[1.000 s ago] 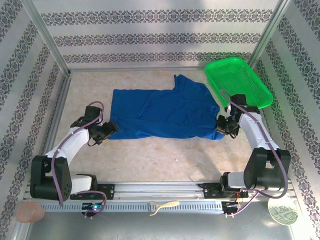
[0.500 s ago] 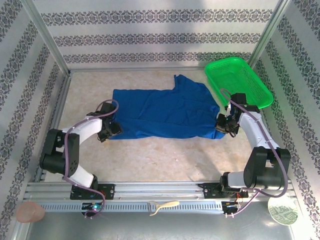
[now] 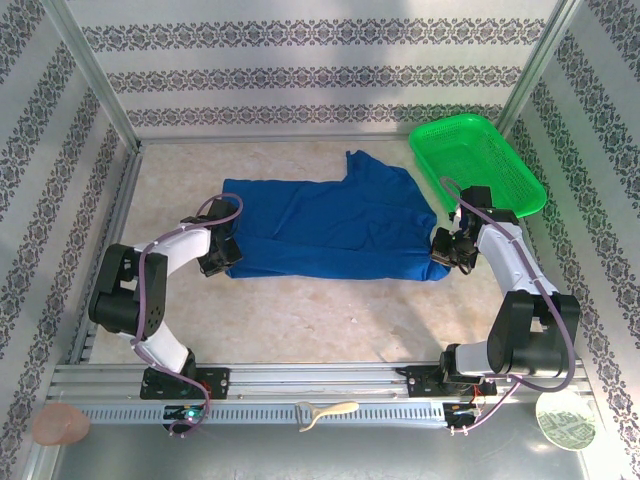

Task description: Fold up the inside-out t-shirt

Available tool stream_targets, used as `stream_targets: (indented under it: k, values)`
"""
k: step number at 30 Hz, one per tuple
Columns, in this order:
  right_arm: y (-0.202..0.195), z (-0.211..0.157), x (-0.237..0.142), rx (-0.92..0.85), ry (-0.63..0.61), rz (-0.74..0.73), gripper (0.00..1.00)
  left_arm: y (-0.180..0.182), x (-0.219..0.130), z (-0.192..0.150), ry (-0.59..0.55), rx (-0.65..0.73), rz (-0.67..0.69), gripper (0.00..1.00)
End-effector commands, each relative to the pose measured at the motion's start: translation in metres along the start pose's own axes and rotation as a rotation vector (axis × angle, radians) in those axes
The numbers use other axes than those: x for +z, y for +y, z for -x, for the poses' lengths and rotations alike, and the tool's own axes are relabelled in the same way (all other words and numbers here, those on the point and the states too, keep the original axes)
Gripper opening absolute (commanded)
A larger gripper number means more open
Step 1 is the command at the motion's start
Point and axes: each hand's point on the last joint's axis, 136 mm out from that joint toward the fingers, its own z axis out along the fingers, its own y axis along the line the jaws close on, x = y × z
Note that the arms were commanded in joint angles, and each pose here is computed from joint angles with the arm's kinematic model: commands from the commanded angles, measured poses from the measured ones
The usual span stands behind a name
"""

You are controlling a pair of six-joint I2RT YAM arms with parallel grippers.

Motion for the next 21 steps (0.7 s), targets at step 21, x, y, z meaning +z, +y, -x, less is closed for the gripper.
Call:
stream_targets:
  k: [21]
  values:
    - [0.011,-0.025,0.018,-0.015,0.053,-0.051,0.0,0.082,-0.033,-0.044,0.115,0.02,0.04,0.0]
